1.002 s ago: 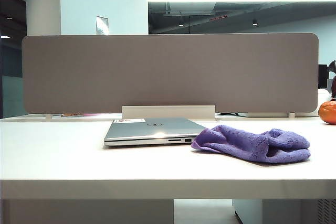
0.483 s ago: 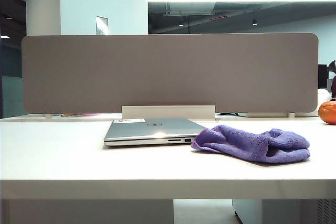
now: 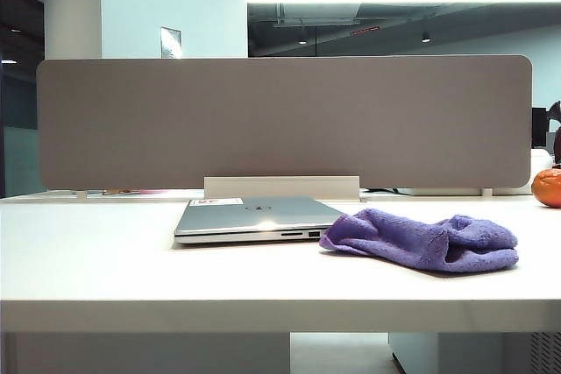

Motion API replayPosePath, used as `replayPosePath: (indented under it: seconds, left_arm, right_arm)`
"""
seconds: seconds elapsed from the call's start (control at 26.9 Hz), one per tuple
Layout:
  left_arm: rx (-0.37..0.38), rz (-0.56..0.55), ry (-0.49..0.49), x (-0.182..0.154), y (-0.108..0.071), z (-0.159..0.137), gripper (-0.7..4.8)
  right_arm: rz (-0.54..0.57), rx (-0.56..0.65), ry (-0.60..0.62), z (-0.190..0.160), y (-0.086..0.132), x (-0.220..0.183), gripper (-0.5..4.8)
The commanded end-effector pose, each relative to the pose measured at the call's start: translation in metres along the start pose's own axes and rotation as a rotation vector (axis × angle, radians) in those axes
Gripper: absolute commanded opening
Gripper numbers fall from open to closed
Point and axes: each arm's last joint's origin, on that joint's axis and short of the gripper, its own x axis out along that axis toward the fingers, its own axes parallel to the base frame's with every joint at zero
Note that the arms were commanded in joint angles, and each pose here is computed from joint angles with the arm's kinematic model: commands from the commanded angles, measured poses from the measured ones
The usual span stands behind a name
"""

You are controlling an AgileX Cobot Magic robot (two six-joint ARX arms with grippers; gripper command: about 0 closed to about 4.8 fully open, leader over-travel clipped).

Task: Pick up the purple rag and put it over the laptop.

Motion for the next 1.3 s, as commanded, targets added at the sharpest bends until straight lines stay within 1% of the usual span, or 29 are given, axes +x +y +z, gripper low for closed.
replayPosePath:
  seconds: [0.04,0.19,0.41,0.45,0.59,0.63,0.67,0.71,0.74,0.78,0.97,1.3]
  left_arm:
    - [-0.006,-0.065,0.019,0.016,-0.004,0.01,-0.06]
    - [-0.018,-0.097,0.068,0.04,-0.012,0.015,-0.06]
    - [-0.012,-0.155,0.095,0.081,-0.03,0.014,-0.06]
    - [-0.01,-0.185,0.111,0.094,-0.038,0.012,-0.06]
    - [-0.008,-0.22,0.165,0.122,-0.056,0.005,-0.06]
    - [-0.006,-0.245,0.195,0.138,-0.066,0.001,-0.06]
    - [-0.005,-0.261,0.209,0.145,-0.07,-0.001,-0.06]
    - [-0.003,-0.295,0.239,0.16,-0.082,-0.006,-0.06]
    - [0.0,-0.313,0.266,0.174,-0.091,-0.011,-0.06]
    - [0.004,-0.312,0.279,0.182,-0.096,-0.014,-0.06]
    - [0.017,-0.353,0.323,0.21,-0.122,-0.026,-0.06]
    - [0.032,-0.404,0.393,0.242,-0.153,-0.052,-0.06]
  right_arm:
    - [0.004,-0.001,-0.006,0.0,0.0,0.0,0.22]
    - [0.003,-0.001,-0.006,0.0,0.0,0.0,0.22]
    - [0.0,-0.001,-0.007,0.0,0.0,0.0,0.22]
    - [0.001,-0.001,-0.007,0.0,0.0,0.0,0.22]
    - [0.0,-0.002,-0.007,0.0,0.0,0.0,0.22]
    - [0.0,-0.001,-0.007,0.0,0.0,0.0,0.22]
    - [-0.001,-0.001,-0.007,0.0,0.0,0.0,0.22]
    - [-0.002,-0.002,-0.008,0.0,0.0,0.0,0.22]
    - [-0.002,-0.002,-0.008,0.0,0.0,0.0,0.22]
    - [-0.002,-0.002,-0.008,0.0,0.0,0.0,0.22]
    - [-0.002,-0.002,-0.008,0.0,0.0,0.0,0.22]
    - [-0.003,-0.003,-0.008,0.0,0.0,0.0,0.22]
